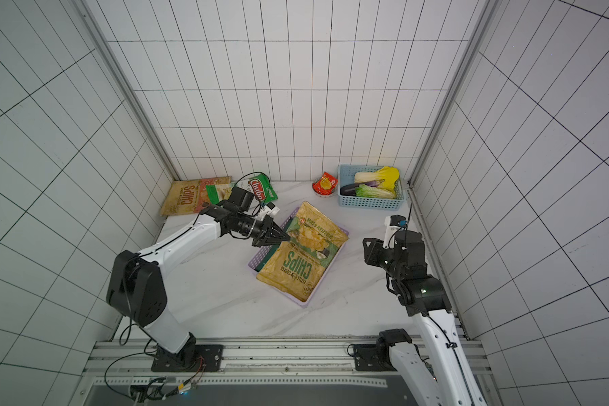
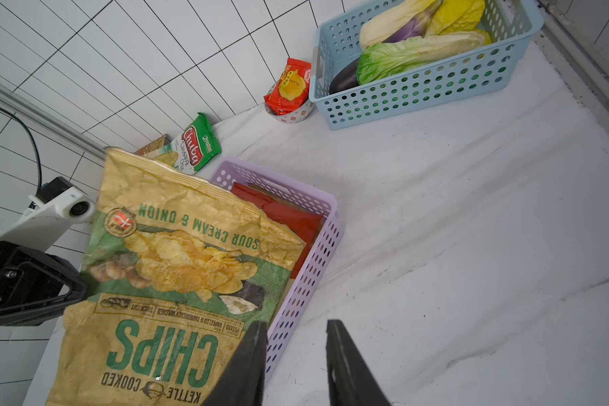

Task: Put the potato chips into the basket
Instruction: Place the potato chip in the basket.

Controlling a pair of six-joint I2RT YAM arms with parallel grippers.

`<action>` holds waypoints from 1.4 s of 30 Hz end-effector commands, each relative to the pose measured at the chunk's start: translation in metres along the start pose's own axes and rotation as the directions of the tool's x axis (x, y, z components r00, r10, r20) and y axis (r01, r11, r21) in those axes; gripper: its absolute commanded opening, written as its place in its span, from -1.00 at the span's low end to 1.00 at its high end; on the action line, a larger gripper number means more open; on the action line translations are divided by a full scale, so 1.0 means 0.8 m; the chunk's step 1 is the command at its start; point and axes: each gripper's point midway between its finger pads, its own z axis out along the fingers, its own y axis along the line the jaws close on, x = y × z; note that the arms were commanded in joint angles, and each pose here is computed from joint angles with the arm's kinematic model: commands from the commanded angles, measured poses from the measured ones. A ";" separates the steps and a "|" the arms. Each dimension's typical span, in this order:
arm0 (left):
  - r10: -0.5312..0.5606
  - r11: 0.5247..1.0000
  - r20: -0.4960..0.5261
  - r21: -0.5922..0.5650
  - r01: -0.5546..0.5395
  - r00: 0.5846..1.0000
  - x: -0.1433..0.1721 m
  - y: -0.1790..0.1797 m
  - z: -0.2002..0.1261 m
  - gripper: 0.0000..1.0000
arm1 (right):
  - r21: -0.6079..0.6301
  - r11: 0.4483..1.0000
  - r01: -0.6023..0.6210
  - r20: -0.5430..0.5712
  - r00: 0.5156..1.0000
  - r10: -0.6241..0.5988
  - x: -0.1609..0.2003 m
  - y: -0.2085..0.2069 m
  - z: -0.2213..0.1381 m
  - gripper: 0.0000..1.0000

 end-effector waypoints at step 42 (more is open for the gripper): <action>0.535 0.640 -0.273 -0.486 -0.595 0.799 0.006 0.164 -0.011 -0.46 | -0.400 0.834 -0.380 -0.502 0.852 0.147 0.022 0.214 0.304 -0.33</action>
